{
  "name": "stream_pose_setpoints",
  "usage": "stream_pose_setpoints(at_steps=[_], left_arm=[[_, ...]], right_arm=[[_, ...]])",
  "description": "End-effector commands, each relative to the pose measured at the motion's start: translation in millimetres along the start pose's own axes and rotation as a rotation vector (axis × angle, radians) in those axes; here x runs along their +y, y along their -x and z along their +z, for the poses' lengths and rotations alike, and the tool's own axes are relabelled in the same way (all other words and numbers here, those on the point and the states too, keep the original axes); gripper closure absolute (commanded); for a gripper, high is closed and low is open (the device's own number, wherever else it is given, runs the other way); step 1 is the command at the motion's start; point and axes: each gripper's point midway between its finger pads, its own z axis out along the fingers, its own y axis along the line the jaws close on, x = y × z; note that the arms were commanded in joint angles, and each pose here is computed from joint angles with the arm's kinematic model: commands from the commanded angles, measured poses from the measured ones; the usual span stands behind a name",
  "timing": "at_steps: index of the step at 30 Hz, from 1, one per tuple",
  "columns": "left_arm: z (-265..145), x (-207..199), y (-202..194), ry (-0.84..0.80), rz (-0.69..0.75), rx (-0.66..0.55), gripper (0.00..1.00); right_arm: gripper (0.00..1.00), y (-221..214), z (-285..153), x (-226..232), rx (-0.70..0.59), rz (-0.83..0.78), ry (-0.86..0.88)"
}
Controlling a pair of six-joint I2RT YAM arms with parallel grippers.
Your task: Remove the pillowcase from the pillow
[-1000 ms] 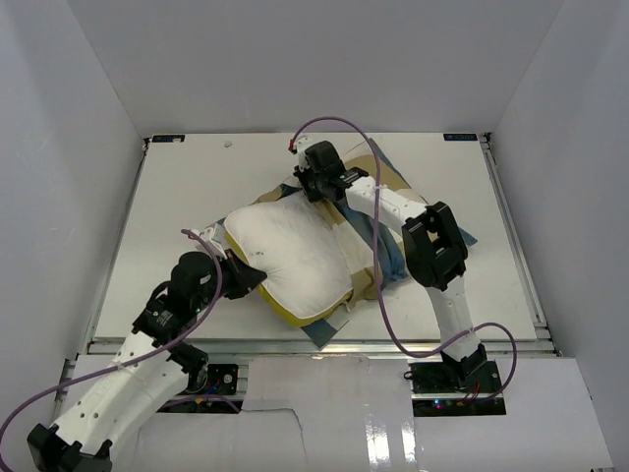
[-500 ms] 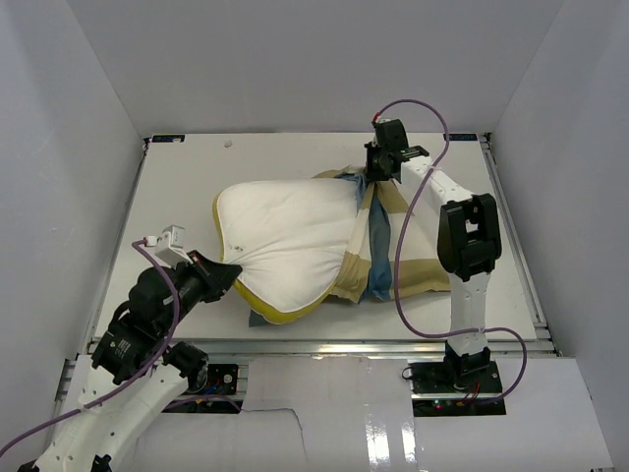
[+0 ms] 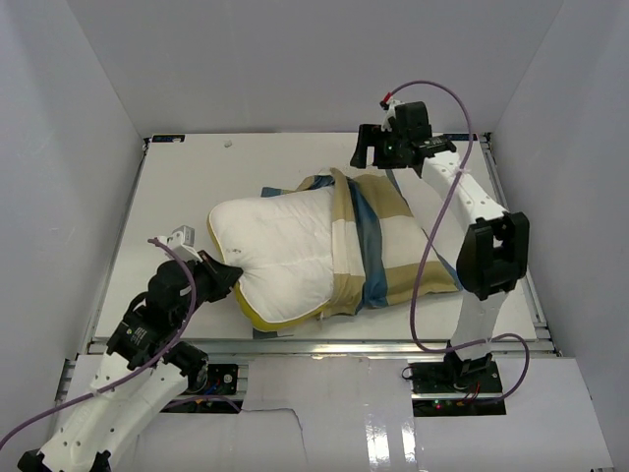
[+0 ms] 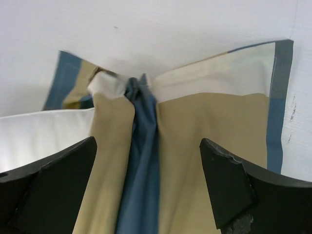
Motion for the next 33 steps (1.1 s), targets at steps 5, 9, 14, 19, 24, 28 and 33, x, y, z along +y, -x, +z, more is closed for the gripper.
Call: stream_pose_setpoints(at_steps=[5,9,14,19,24,28,33], left_arm=[[16.3,-8.5,-0.3,-0.054,-0.018,-0.023,1.0],[18.4,-7.5,-2.9,-0.057,-0.028,-0.021,1.0],[23.1,-19.1,-0.4,-0.094,-0.038,-0.013,1.0],[35.3,-20.5,0.8,-0.063,-0.016,0.009,1.0],[41.4,-23.7,7.8,-0.035,0.002,0.011,1.0],[30.3,-46.0,46.7,-0.015,0.051,-0.04,1.0],[17.7,-91.1,105.4,-0.008,0.09,-0.093,1.0]], right_arm=[[0.08,-7.3,-92.9,71.4,-0.127,-0.069,0.082],[0.12,-80.2,-117.5,95.5,-0.082,-0.134,0.099],[0.21,-172.1,-125.9,107.7,-0.098,-0.153,0.122],[0.3,-226.3,-117.8,84.2,-0.045,-0.153,0.016],[0.51,-226.2,-120.7,73.0,-0.082,-0.139,-0.075],[0.92,-199.5,-131.9,33.9,-0.153,-0.097,-0.235],[0.92,-187.4,-147.7,-37.5,-0.181,0.042,-0.428]])
